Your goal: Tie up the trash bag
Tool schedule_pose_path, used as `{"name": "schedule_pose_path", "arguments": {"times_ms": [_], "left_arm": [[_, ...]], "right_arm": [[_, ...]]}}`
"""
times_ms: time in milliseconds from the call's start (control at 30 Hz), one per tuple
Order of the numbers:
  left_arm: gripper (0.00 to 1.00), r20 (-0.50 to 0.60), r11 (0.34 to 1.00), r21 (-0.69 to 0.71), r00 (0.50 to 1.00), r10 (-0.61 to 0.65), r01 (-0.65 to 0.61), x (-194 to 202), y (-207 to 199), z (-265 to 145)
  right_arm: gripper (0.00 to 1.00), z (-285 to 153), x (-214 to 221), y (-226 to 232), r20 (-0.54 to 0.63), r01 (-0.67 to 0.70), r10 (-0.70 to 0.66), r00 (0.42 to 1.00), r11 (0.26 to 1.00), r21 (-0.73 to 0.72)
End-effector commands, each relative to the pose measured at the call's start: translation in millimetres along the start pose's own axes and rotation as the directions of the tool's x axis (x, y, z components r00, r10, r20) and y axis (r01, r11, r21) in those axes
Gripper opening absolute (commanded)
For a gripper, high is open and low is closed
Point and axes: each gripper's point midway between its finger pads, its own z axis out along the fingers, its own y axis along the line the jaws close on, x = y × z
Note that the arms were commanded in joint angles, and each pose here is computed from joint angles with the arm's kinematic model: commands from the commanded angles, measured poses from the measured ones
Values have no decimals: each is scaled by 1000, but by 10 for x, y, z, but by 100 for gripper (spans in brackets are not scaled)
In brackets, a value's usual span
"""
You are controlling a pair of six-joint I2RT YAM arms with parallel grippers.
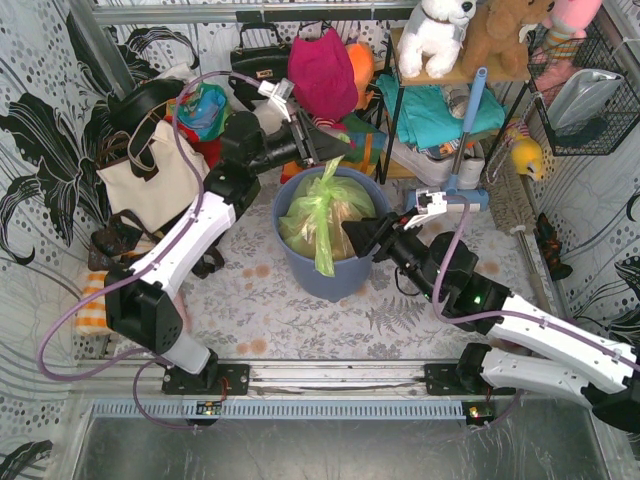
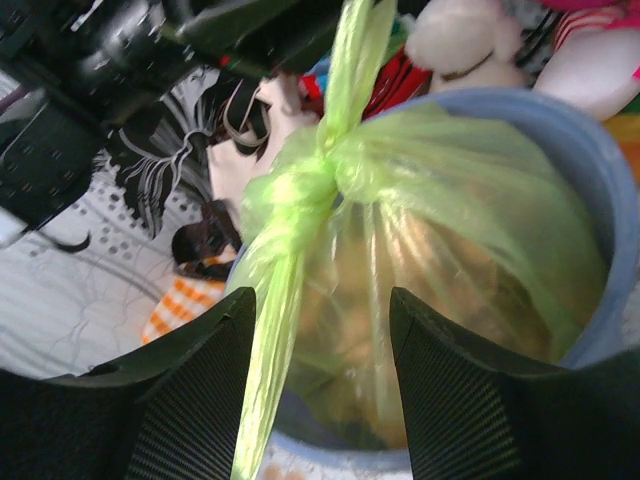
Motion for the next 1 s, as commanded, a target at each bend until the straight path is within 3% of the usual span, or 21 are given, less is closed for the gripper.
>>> {"name": "schedule_pose_path", "arguments": {"times_ms": [0,133,367,667,967], "left_arm": [[42,60,997,43,996,67,-70,-125,-264,-242],[43,72,997,23,994,78,-80,-136,-277,-340],[45,88,996,21,992,90,-92,-166,-354,-432],[45,86,995,30,992,94,-97,-184,-408,-448],[45,94,994,33,990,102,-106,-186,-469,-501]], "right_arm": [[56,122,-464,13,212,54,-63,975,997,49],[56,233,-722,164,352,187,-184,918,982,25],[57,560,-803,390,428,422,-399,811,906,44],[51,802,-847,348,459,516,-530,713,840,169],[44,968,-794,272,451,559,-592,668,799,221]]}}
